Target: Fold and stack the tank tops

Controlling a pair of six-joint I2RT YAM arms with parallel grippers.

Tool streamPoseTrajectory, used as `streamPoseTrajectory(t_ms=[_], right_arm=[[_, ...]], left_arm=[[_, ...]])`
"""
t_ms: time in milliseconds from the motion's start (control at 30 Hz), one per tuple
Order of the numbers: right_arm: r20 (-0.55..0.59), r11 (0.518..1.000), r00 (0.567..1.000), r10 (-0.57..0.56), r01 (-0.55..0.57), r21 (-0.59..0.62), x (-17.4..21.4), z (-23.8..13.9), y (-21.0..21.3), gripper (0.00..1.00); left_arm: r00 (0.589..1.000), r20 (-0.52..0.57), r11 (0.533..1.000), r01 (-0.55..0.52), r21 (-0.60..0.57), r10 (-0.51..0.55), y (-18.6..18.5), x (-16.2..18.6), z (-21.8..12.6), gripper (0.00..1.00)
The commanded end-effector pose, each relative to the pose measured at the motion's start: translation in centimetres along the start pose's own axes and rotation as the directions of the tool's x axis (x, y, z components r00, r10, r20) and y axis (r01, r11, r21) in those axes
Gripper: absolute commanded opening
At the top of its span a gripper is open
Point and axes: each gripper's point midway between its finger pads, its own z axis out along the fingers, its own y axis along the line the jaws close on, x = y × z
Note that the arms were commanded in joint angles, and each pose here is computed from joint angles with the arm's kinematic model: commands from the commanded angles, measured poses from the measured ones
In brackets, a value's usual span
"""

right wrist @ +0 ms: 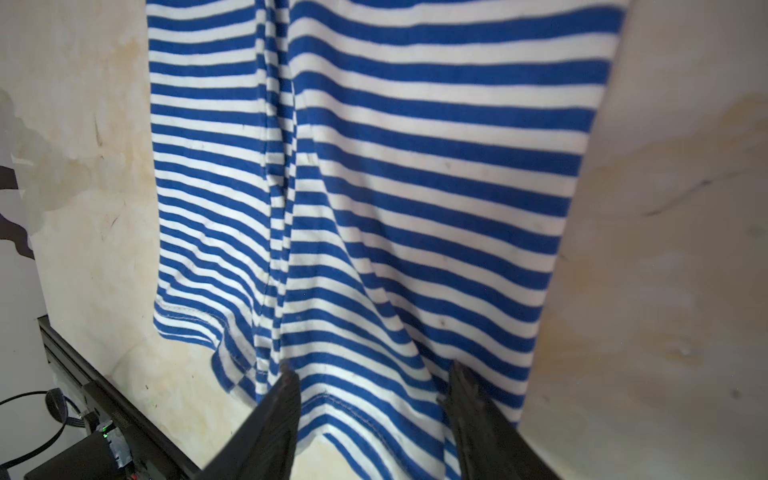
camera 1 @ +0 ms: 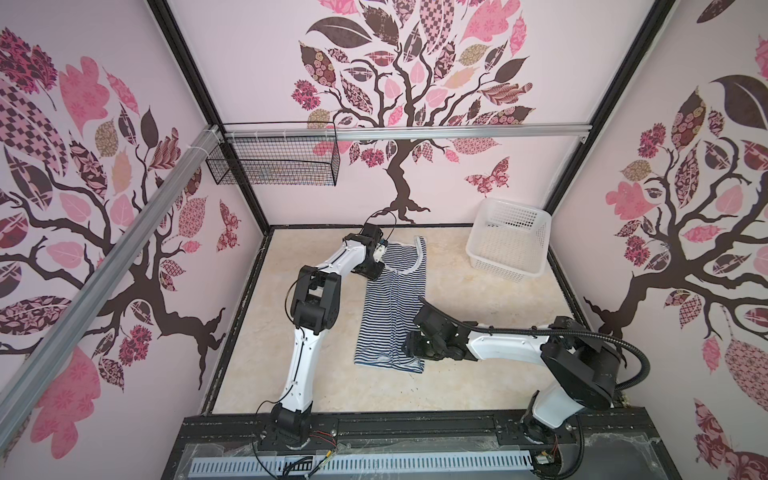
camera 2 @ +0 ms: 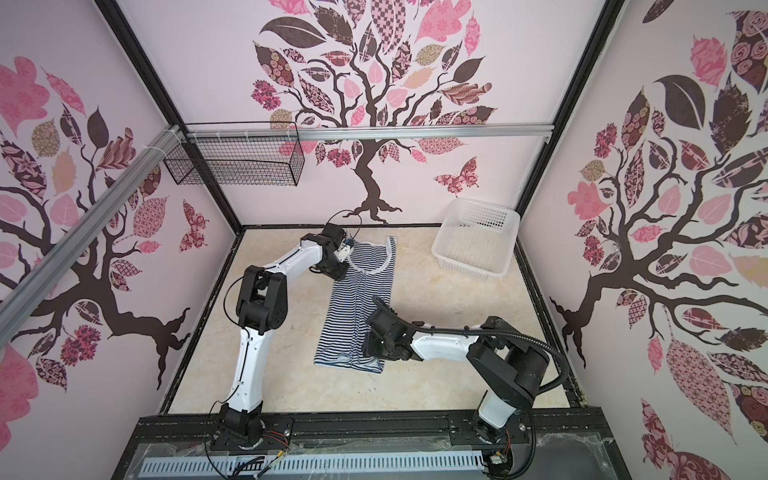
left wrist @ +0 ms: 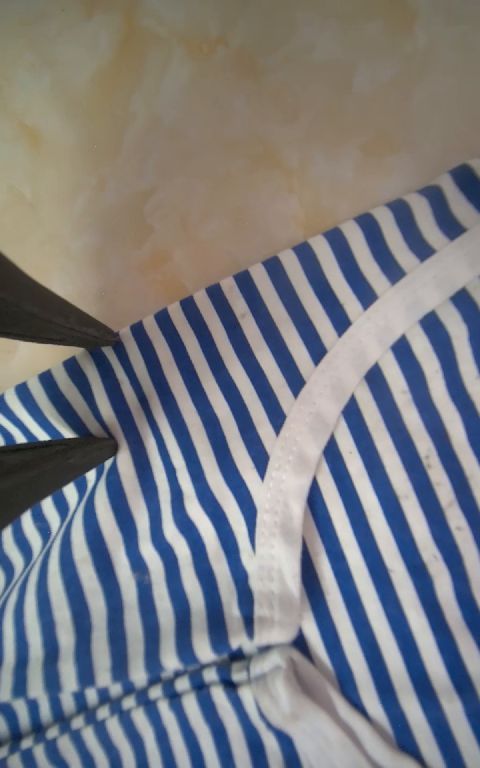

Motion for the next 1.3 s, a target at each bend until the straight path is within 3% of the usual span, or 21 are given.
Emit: streamPoseTrajectory(t_ms=[0,300,500,600,733,1000,1267], right_arm=[[-0.041,0.998,0.999,0.01,-0.007,0.068,1.2,-0.1,-1.8,0.6],[0.0,0.997,0.998,-0.068,0.068,-0.045,-0.6,-3.6,2.8,0.67],[0.033,0.998,0.997,-0.067,0.067,-0.018,-0.2,-5.9,1.5,0.68],[0.025,0.998,0.998,-0.061,0.061,-0.001,0.8,-6.0,-0.1,0.68],[-0.004,0.997,0.999,-0.038,0.037,-0.067,2.5,-5.5,-0.9,0.65],[-0.034,0.987,0.998,0.043,-0.048,-0.152,4.2,-4.5,-1.6,0.54],[-0.067,0.985,0.992,0.102,-0.11,-0.134,4.8,-3.2,-2.3,0.47]], left_arm=[[1.0,-0.013,1.0,0.023,-0.021,-0.023,1.0,1.8,-1.9,0.4],[0.993,0.104,0.998,0.051,0.043,-0.055,0.2,6.2,-10.0,0.42],[0.996,0.072,0.988,-0.065,0.14,0.056,-3.8,14.7,-11.7,0.43],[0.989,0.081,0.983,-0.136,0.126,0.126,-5.0,18.7,-12.1,0.44],[0.972,0.149,0.977,-0.196,0.087,0.182,-6.2,22.4,-12.8,0.53],[0.922,0.241,0.936,-0.335,0.111,0.302,-9.2,24.6,-14.2,0.56],[0.875,0.214,0.879,-0.464,0.11,0.435,-10.2,26.0,-13.3,0.53]])
